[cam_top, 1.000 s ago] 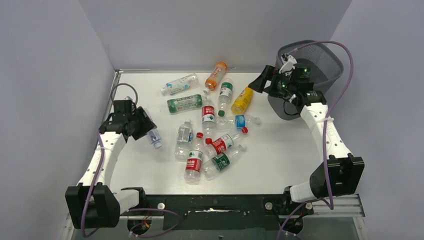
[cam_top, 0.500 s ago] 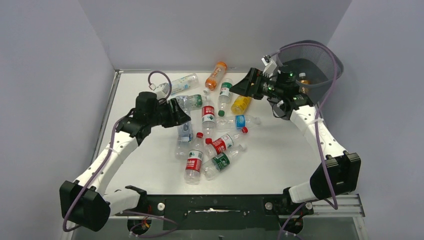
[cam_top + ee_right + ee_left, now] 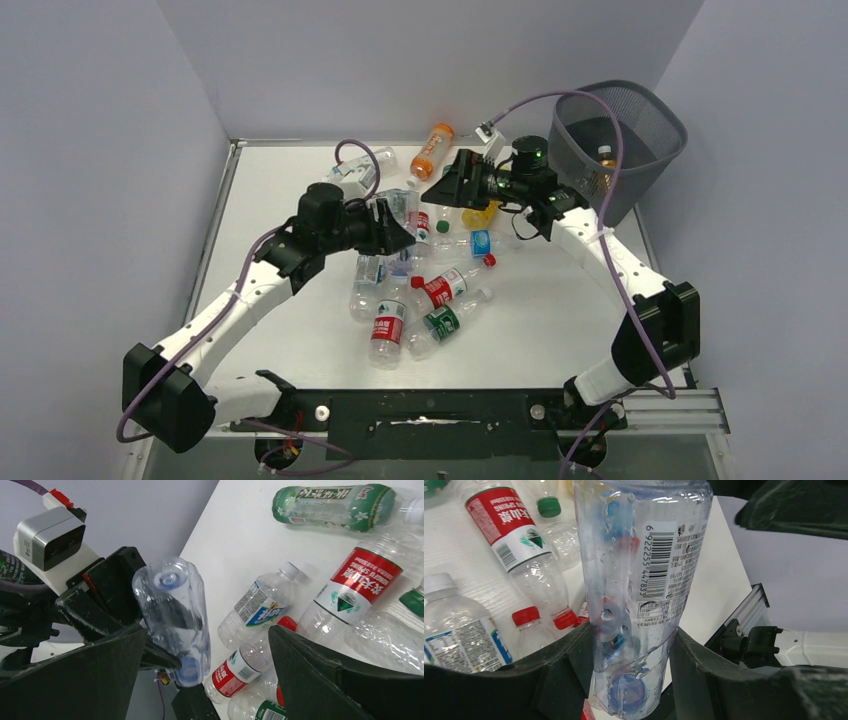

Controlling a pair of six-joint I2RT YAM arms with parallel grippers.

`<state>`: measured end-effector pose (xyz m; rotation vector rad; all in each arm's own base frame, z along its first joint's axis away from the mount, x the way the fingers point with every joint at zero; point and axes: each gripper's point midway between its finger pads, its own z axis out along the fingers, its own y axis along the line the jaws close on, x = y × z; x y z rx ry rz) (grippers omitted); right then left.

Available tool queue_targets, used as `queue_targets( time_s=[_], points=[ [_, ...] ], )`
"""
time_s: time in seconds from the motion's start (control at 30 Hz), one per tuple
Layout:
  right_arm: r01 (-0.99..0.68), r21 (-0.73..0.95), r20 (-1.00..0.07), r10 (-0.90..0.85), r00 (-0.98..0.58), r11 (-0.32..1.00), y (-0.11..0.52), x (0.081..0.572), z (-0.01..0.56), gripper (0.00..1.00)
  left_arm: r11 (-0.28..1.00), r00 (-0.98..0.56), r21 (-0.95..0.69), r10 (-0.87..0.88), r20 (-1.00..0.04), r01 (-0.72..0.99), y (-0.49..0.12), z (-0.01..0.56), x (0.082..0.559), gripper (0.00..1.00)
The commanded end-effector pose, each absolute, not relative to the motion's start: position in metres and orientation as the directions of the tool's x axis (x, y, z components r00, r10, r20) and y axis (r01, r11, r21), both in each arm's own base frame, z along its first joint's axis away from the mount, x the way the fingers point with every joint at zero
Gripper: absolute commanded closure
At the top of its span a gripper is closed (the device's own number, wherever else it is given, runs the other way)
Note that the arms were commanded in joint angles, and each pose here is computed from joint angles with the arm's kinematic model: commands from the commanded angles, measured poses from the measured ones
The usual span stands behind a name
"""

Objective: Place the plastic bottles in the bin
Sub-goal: Place the plastic bottle in the trash bin.

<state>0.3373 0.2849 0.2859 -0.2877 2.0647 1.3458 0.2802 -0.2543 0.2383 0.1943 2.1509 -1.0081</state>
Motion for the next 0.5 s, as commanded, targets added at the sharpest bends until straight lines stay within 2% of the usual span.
queue_targets(
  time_s=[0.0, 0.4, 0.47],
  points=[
    [-0.582, 0.695, -0.686, 0.147, -0.712, 0.423, 0.306, 0.338, 0.313, 0.02, 0.620, -0.633, -0.582, -0.170, -0.755, 0.526, -0.278, 0.276, 0.287, 0.54],
    [-0.595, 0.681, -0.693, 0.114, -0.712, 0.428, 0.323, 0.330, 0.309, 0.00, 0.603, -0.647, -0.587, -0.148, -0.748, 0.540, -0.294, 0.272, 0.281, 0.54],
    [-0.594, 0.678, -0.692, 0.104, -0.714, 0.434, 0.325, 0.329, 0.306, 0.03, 0.599, -0.649, -0.588, -0.145, -0.747, 0.544, -0.296, 0.272, 0.281, 0.54]
  ],
)
